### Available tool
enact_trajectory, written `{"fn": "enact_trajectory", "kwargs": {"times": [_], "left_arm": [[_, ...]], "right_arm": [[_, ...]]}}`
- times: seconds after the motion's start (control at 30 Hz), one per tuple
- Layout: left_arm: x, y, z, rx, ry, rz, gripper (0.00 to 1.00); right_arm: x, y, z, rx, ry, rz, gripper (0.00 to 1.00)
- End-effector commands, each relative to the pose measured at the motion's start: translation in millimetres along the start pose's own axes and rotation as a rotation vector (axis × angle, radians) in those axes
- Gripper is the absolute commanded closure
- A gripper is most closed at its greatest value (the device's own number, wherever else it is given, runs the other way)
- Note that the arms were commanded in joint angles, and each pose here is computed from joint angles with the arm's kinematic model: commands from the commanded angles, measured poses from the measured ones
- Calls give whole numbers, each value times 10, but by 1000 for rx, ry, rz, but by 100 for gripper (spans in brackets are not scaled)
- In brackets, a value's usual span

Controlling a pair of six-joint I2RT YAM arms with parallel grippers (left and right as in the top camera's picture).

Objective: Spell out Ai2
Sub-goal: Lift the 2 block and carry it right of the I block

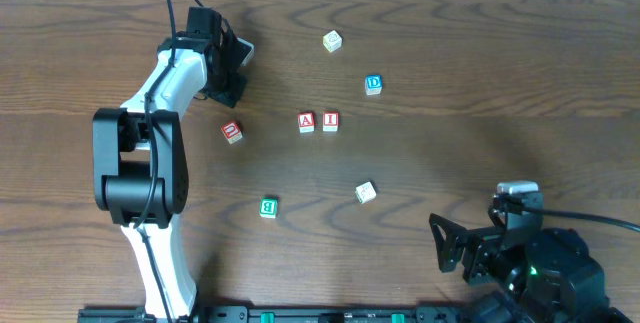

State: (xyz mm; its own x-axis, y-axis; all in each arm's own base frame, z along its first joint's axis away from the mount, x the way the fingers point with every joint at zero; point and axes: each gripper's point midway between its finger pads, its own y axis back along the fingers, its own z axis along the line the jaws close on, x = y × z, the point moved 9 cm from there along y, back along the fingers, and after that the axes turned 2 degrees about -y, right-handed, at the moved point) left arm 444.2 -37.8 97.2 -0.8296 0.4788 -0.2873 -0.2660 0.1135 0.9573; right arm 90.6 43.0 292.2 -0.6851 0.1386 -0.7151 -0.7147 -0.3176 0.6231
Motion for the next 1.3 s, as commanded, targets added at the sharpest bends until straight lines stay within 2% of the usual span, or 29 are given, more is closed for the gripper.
{"fn": "enact_trajectory", "kwargs": {"times": [0.0, 0.37, 0.57, 0.83, 1.13, 1.27], "left_arm": [[-46, -10, 24, -8, 1, -8, 60], [-46, -10, 25, -8, 1, -8, 74], [-51, -9, 27, -10, 28, -11, 77], [-161, 122, 64, -15, 106, -29, 91], [-398, 547, 97, -19, 222, -54, 94], [-513, 745, -25, -13, 276, -78, 94]], "right_arm": [[5, -10, -12, 12, 11, -1, 1], [5, -10, -12, 12, 11, -1, 1], [5, -10, -12, 12, 11, -1, 1], [5, -10, -12, 12, 11, -1, 1], [5, -10, -12, 12, 11, -1, 1], [5, -10, -12, 12, 11, -1, 1]]}}
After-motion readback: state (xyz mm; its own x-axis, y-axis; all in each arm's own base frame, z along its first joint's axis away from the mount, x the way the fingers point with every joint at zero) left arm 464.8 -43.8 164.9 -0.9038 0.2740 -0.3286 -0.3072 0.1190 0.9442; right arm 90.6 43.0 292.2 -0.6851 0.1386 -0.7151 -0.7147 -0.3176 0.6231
